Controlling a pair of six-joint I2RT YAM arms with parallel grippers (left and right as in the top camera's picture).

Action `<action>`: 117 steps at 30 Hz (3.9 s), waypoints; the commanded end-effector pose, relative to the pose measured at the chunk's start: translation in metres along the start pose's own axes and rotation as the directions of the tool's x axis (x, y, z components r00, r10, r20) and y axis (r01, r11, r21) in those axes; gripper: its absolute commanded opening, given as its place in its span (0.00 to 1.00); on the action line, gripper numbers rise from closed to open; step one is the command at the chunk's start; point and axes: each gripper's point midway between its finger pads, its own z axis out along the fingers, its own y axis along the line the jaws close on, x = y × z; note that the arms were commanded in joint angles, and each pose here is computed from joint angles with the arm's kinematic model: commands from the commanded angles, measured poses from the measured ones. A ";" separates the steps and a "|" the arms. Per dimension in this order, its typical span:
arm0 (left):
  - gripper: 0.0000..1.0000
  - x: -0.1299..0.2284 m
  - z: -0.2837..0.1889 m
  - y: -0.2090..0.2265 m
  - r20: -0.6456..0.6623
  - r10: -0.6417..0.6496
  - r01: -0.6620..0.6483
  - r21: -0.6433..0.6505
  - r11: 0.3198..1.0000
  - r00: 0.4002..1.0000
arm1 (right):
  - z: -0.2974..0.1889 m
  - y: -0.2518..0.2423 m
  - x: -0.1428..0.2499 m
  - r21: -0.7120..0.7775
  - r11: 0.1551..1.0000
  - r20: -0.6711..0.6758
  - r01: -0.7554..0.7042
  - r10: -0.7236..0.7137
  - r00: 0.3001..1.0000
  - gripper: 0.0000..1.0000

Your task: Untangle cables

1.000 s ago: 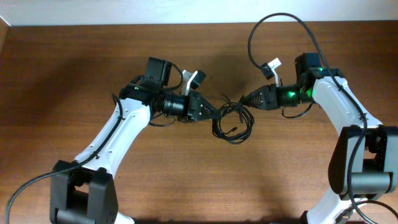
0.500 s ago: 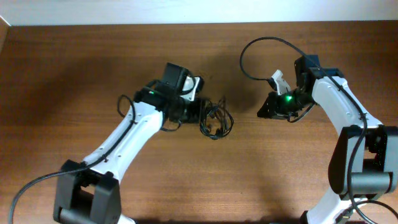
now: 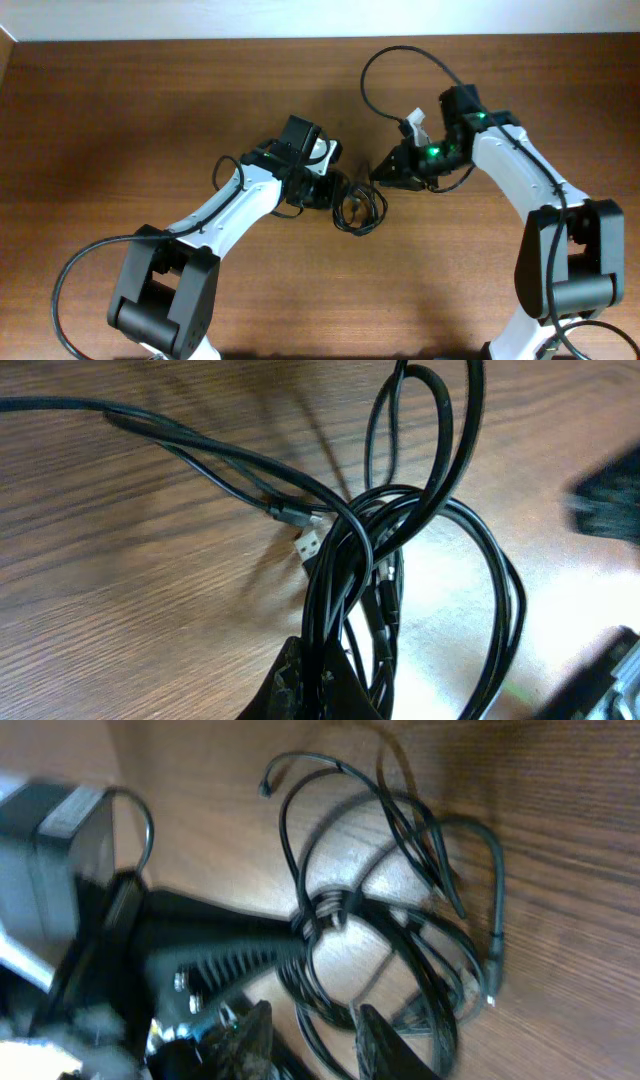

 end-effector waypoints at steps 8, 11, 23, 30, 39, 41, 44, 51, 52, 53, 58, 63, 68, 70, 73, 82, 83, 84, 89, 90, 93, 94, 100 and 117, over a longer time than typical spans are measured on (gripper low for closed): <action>0.00 0.016 -0.001 -0.041 -0.033 0.205 -0.190 0.253 0.949 0.978 | 0.012 -0.026 -0.017 0.186 0.958 0.123 -0.217 0.196 0.973 0.54; 0.00 0.016 -0.001 -0.041 -0.033 0.204 -0.190 0.254 0.949 0.978 | 0.014 -0.028 -0.017 0.185 0.951 0.132 -0.249 0.227 0.965 0.57; 0.00 0.020 -0.005 -0.053 -0.039 0.206 -0.182 0.327 0.927 0.978 | 0.025 -0.008 0.012 0.041 0.926 -0.030 -0.376 0.377 0.926 0.50; 0.00 0.024 -0.007 -0.057 -0.055 0.200 -0.169 0.350 0.922 0.978 | 0.023 -0.028 -0.007 0.128 0.936 0.092 -0.327 0.317 0.944 0.25; 0.00 0.027 -0.005 -0.048 -0.108 0.077 -0.042 0.293 0.955 0.991 | -0.028 0.033 -0.044 -0.048 0.985 0.208 0.165 -0.152 0.966 0.04; 0.00 0.019 -0.009 -0.052 -0.087 0.040 -0.012 0.296 0.955 0.995 | -0.046 0.052 -0.031 -0.028 0.958 0.225 0.284 -0.271 0.936 0.04; 0.00 -0.001 -0.019 -0.051 -0.011 -0.055 0.056 0.246 0.968 0.998 | -0.071 0.077 -0.009 0.021 0.883 0.254 0.469 -0.458 0.852 0.04; 0.00 -0.007 -0.030 -0.037 0.040 -0.139 0.133 0.136 0.982 0.989 | -0.140 0.131 0.018 0.108 0.782 0.421 0.614 -0.595 0.685 0.04; 0.00 -0.007 -0.030 -0.037 0.043 -0.139 0.132 0.136 0.982 0.989 | -0.138 0.128 0.023 0.095 0.796 0.404 0.597 -0.579 0.708 0.04; 0.00 -0.008 -0.030 -0.036 0.046 -0.139 0.132 0.128 0.983 0.989 | -0.134 0.123 0.028 0.084 0.815 0.382 0.573 -0.558 0.737 0.04; 0.00 -0.011 -0.029 -0.019 0.083 -0.158 0.156 0.036 0.987 0.984 | -0.123 0.103 0.052 0.068 0.860 0.282 0.505 -0.502 0.818 0.04; 0.00 -0.006 -0.035 -0.052 0.021 -0.137 0.130 0.213 0.968 0.990 | -0.106 0.064 0.059 0.131 0.911 0.195 0.391 -0.411 0.891 0.04; 0.00 -0.002 -0.048 -0.093 -0.042 -0.097 0.106 0.424 0.899 0.994 | -0.078 0.044 0.036 0.139 0.937 0.193 0.320 -0.343 0.919 0.04; 0.00 -0.002 -0.049 -0.095 -0.049 -0.111 0.122 0.431 0.894 0.993 | -0.064 0.036 0.030 0.157 0.949 0.179 0.274 -0.301 0.937 0.04; 0.00 -0.003 -0.049 -0.096 -0.079 -0.179 0.196 0.427 0.883 0.981 | -0.032 0.027 0.032 0.180 0.943 0.097 0.281 -0.301 0.949 0.04; 0.00 -0.018 -0.048 -0.090 -0.051 -0.299 0.294 0.396 0.870 0.953 | -0.058 0.048 0.025 0.205 0.917 0.099 0.342 -0.367 0.925 0.53; 0.00 -0.020 -0.047 -0.088 -0.066 -0.358 0.355 0.387 0.851 0.931 | -0.071 0.057 0.028 0.212 0.902 0.112 0.376 -0.405 0.908 0.61; 0.00 -0.022 -0.048 -0.089 -0.077 -0.394 0.391 0.388 0.834 0.916 | -0.078 0.060 0.031 0.220 0.894 0.123 0.391 -0.423 0.898 0.72; 0.00 -0.026 -0.047 -0.086 -0.143 -0.607 0.613 0.351 0.708 0.782 | -0.080 0.046 0.058 0.247 0.890 0.025 0.384 -0.402 0.915 0.81; 0.00 -0.027 -0.047 -0.085 -0.146 -0.618 0.624 0.348 0.699 0.773 | -0.079 0.043 0.063 0.246 0.891 0.005 0.381 -0.395 0.919 0.79; 0.00 -0.028 -0.046 -0.083 -0.191 -0.739 0.754 0.313 0.578 0.646 | -0.074 0.031 0.075 0.251 0.889 -0.049 0.383 -0.383 0.922 0.75; 0.00 -0.028 -0.046 -0.083 -0.217 -0.784 0.805 0.296 0.515 0.581 | -0.072 0.028 0.080 0.247 0.887 -0.071 0.390 -0.385 0.920 0.75; 0.00 -0.032 -0.047 -0.083 -0.264 -0.863 0.893 0.267 0.363 0.430 | -0.047 0.027 0.102 0.219 0.866 -0.165 0.450 -0.421 0.892 0.68; 0.00 -0.044 -0.057 -0.064 -0.291 -0.922 0.950 0.251 0.185 0.256 | 0.004 -0.020 0.042 0.377 0.804 0.055 0.460 -0.516 0.855 0.55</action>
